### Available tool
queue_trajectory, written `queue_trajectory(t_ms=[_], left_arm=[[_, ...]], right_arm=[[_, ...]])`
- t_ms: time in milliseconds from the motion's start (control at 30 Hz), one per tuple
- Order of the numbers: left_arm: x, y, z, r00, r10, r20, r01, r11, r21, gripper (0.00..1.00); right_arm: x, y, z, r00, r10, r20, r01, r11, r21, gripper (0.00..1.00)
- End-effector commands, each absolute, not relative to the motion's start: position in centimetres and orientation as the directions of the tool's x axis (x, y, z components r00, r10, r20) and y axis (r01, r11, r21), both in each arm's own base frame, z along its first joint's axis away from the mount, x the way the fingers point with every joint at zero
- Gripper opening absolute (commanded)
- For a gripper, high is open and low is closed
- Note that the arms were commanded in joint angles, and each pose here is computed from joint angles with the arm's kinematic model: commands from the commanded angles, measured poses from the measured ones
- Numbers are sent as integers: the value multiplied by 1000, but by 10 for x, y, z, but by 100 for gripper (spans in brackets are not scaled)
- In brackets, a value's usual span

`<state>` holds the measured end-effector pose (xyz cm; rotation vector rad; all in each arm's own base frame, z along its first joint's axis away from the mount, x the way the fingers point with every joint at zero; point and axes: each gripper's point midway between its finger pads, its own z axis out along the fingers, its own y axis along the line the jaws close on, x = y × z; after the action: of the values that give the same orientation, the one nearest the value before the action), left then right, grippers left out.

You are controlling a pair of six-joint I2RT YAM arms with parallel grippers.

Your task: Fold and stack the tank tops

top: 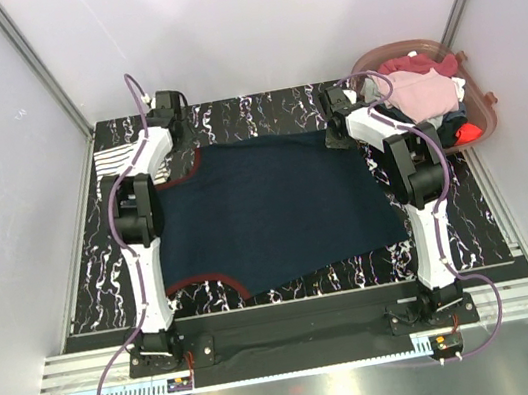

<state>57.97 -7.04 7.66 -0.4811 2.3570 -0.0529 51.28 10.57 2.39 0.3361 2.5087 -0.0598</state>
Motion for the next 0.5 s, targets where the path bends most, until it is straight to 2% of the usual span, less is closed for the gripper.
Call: queue_trajectory(t_ms=[0, 467], left_arm=[[592, -71, 88, -654, -368, -661, -322, 926, -197, 59], [606, -82, 52, -691, -402, -600, -348, 913, -212, 52]], right_arm=[[518, 106, 56, -749, 230, -621, 243, 968, 64, 11], [519, 109, 67, -738, 231, -634, 232, 969, 82, 10]])
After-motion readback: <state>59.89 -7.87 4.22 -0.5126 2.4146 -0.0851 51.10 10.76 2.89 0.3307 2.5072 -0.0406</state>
